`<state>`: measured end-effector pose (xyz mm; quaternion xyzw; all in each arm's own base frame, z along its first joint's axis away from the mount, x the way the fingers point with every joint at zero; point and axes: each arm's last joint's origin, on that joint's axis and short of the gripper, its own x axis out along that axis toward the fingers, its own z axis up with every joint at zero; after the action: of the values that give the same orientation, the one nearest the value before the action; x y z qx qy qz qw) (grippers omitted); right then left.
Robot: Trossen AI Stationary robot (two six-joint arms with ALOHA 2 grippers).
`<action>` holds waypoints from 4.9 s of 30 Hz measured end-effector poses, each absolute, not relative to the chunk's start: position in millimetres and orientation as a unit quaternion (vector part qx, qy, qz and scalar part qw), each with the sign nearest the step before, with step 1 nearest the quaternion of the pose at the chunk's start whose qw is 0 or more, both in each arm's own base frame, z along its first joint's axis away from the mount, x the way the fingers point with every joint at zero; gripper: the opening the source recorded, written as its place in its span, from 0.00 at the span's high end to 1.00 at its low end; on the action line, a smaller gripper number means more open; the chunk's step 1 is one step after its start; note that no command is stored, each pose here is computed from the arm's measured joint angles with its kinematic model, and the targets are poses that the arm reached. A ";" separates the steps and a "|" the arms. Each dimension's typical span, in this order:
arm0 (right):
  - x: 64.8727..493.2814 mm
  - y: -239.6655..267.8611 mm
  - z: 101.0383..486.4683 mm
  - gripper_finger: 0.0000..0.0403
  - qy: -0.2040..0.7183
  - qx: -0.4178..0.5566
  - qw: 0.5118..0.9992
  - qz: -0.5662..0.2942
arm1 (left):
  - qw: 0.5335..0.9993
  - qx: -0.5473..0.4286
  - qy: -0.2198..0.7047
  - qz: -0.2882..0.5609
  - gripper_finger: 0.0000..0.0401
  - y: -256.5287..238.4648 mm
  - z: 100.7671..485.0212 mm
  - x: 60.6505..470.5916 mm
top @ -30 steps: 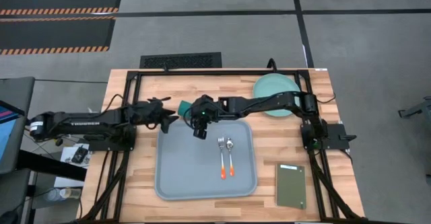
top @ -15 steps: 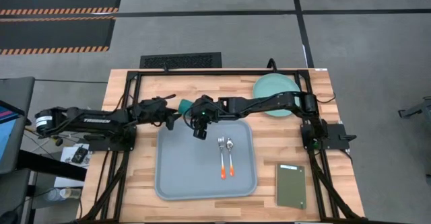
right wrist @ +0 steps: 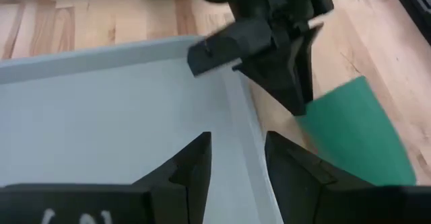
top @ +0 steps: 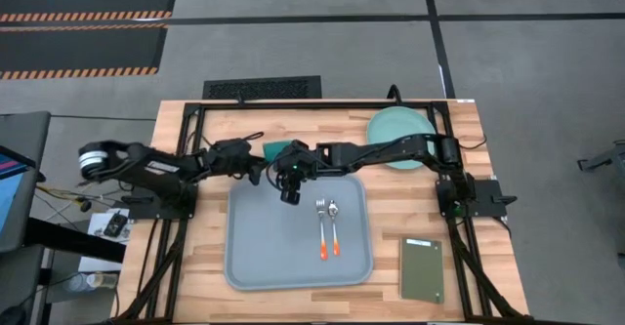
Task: Pick and place plate/cup/fork/spoon on tray
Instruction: Put the green cup on the top left of the gray tray
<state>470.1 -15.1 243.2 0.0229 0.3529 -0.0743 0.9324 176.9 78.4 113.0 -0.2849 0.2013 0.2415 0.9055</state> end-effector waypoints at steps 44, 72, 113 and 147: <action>454.1 -28.5 254.7 0.59 0.389 0.019 0.915 -0.103 | 0.853 -0.064 0.483 0.188 1.00 63.8 255.0 179.5; 444.7 -24.6 248.6 0.59 0.443 0.023 0.890 -0.103 | 0.618 0.259 0.742 -0.010 1.00 59.1 260.5 227.5; 420.5 26.3 219.2 0.59 0.554 0.001 0.828 -0.083 | 0.586 0.343 0.721 -0.140 1.00 54.3 235.7 254.3; 426.6 13.0 232.9 0.59 0.515 -0.014 0.849 -0.115 | 0.586 0.360 0.713 -0.137 0.99 54.4 220.6 252.9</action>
<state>426.6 13.0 232.9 -0.0139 0.5153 -0.1147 0.8492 252.9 54.4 220.6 0.3599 0.7127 -0.1372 0.5862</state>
